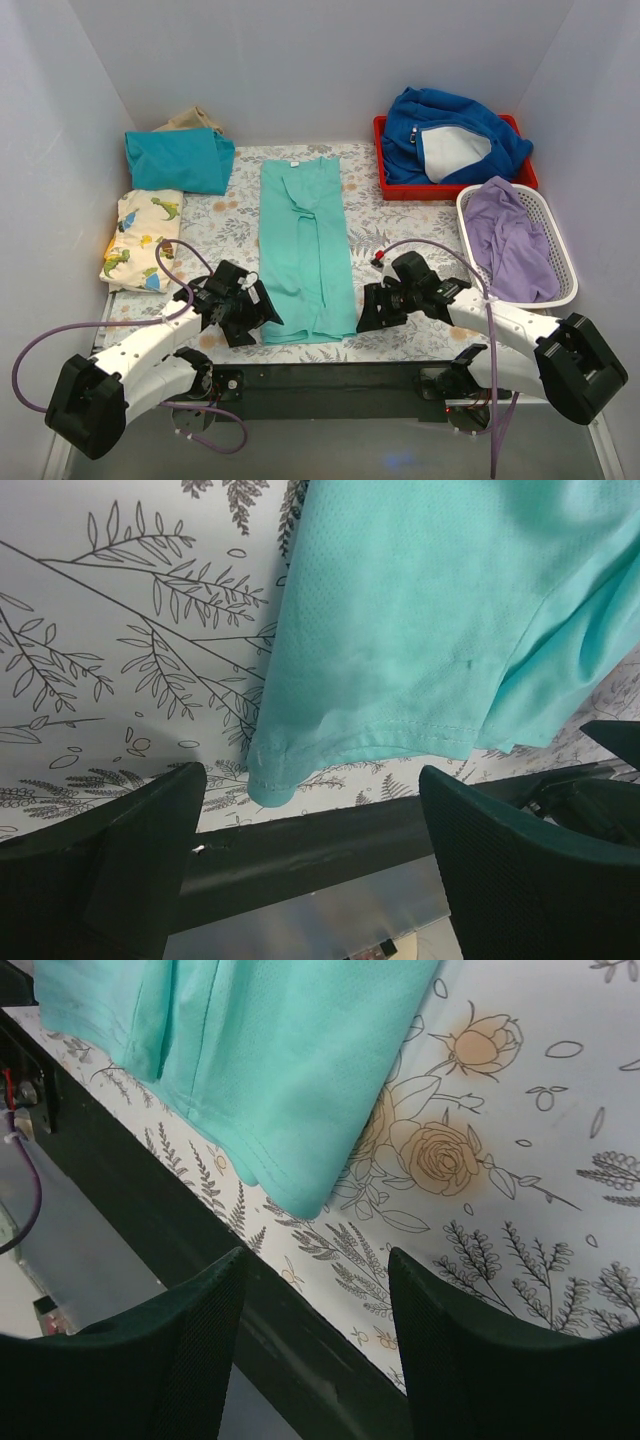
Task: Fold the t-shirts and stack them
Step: Fold the tshirt
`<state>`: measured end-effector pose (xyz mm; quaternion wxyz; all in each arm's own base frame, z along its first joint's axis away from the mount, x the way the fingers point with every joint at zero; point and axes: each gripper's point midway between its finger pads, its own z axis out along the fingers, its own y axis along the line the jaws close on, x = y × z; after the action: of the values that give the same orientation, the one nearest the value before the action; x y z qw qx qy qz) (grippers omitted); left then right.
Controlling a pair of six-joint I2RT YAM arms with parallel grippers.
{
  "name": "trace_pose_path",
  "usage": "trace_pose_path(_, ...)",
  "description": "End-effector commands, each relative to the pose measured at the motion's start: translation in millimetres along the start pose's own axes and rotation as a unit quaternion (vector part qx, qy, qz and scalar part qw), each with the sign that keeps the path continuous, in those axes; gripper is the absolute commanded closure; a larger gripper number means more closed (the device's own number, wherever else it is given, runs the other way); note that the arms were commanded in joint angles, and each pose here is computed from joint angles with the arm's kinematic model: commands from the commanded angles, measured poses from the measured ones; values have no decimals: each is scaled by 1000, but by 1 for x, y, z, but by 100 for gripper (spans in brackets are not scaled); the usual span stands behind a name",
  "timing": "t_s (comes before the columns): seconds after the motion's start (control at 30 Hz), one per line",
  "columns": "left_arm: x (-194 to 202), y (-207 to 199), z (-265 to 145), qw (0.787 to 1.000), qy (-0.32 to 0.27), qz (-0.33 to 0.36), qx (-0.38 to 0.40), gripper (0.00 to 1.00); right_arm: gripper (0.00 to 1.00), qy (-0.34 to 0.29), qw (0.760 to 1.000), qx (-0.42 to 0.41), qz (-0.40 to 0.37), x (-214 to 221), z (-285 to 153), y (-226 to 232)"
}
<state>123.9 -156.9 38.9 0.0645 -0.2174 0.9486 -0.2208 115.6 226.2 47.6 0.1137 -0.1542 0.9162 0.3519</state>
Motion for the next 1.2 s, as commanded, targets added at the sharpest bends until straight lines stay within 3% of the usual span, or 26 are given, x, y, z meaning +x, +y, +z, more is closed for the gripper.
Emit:
trace_pose_path(0.0,2,-2,-1,1000,1,-8,11,14,35,-3,999,-43,-5,-6,5,14)
trace_pose_path(0.13,-1,-1,2,1000,-5,-19,3,20,35,4,998,-55,-1,-6,12,15)
trace_pose_path(0.47,-1,-3,11,1000,-3,-29,10,46,37,17,997,-73,18,-5,25,16)
trace_pose_path(0.53,-1,-1,13,1000,1,-30,8,58,38,16,997,-71,21,-7,28,14)
trace_pose_path(0.7,1,-3,17,999,7,-30,12,67,41,23,996,-81,21,-10,37,16)
trace_pose_path(0.8,1,-3,18,999,9,-29,14,79,44,26,996,-88,21,-12,42,18)
trace_pose_path(0.9,1,-2,19,999,8,-29,14,93,53,34,995,-89,20,-11,47,18)
trace_pose_path(0.97,1,-3,19,999,9,-29,15,100,69,30,995,-91,18,-13,49,18)
trace_pose_path(1.07,0,-5,18,999,7,-25,21,100,95,26,995,-98,12,-16,48,21)
trace_pose_path(1.17,-2,-12,12,999,1,-18,29,100,99,11,994,-108,1,-21,41,28)
